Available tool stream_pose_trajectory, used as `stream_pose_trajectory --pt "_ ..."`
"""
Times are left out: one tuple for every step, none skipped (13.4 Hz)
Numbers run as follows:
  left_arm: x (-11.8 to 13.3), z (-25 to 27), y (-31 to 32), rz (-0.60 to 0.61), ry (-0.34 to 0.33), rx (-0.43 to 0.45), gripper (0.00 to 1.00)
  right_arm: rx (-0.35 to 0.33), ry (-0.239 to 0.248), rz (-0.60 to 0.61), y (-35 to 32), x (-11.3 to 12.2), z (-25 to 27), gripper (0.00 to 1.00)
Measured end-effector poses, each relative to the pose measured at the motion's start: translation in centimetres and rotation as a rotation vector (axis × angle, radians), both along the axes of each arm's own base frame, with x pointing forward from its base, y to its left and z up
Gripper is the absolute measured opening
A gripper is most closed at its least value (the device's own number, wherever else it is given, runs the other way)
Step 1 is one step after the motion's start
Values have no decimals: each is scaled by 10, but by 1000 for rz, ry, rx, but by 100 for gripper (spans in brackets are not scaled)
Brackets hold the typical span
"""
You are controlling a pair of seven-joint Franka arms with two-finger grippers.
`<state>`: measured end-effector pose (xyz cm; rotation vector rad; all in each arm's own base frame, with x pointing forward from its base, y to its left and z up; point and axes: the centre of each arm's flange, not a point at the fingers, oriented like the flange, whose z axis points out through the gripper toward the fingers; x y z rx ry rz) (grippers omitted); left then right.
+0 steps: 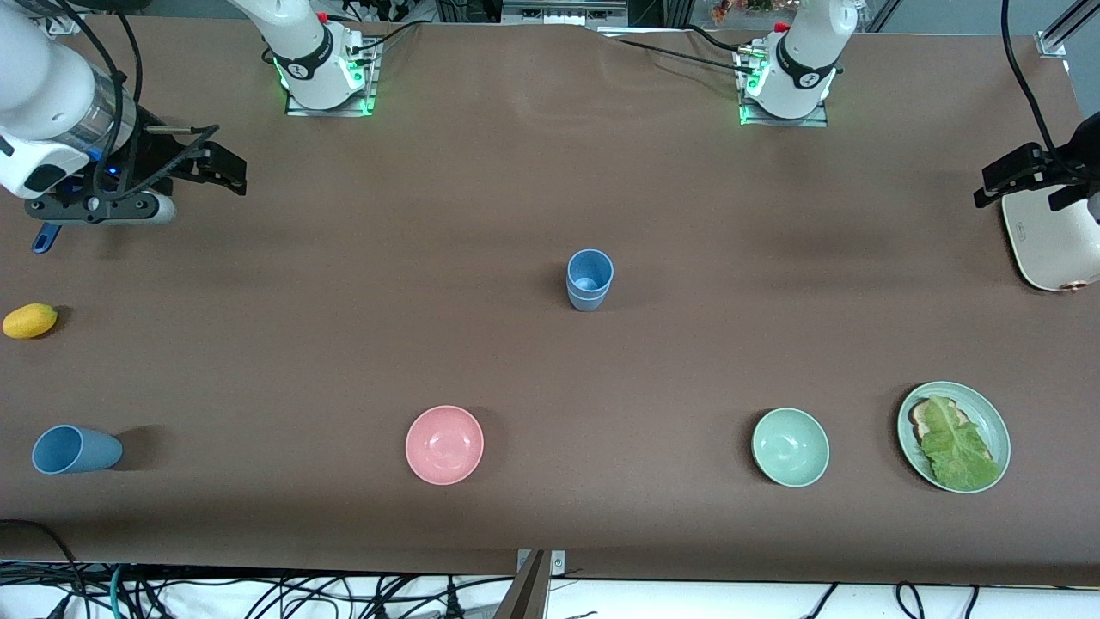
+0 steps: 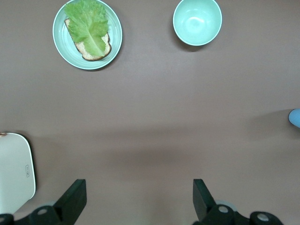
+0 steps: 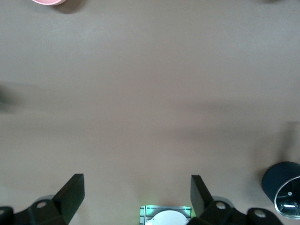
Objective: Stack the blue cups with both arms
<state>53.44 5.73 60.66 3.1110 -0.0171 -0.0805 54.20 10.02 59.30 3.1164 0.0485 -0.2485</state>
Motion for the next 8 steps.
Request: stream_pose_trajectory --pt "0 0 0 0 0 0 100 0 8 10 -1 -1 -1 100" --pt "0 0 0 0 0 0 100 0 17 13 -3 -2 -1 100" --pt "0 0 0 -1 0 0 100 -2 29 10 -6 -3 0 100" --pt "0 0 0 -1 0 0 100 -3 38 5 -10 -4 1 100" --pt "0 0 0 -1 0 0 100 -3 42 2 -13 -3 2 100" --pt "0 0 0 -1 0 0 100 -2 42 0 -15 -3 3 100" --pt "0 0 0 -1 0 0 100 -1 39 0 -15 -1 5 100" --pt "0 0 0 -1 0 0 100 0 33 2 -14 1 7 100"
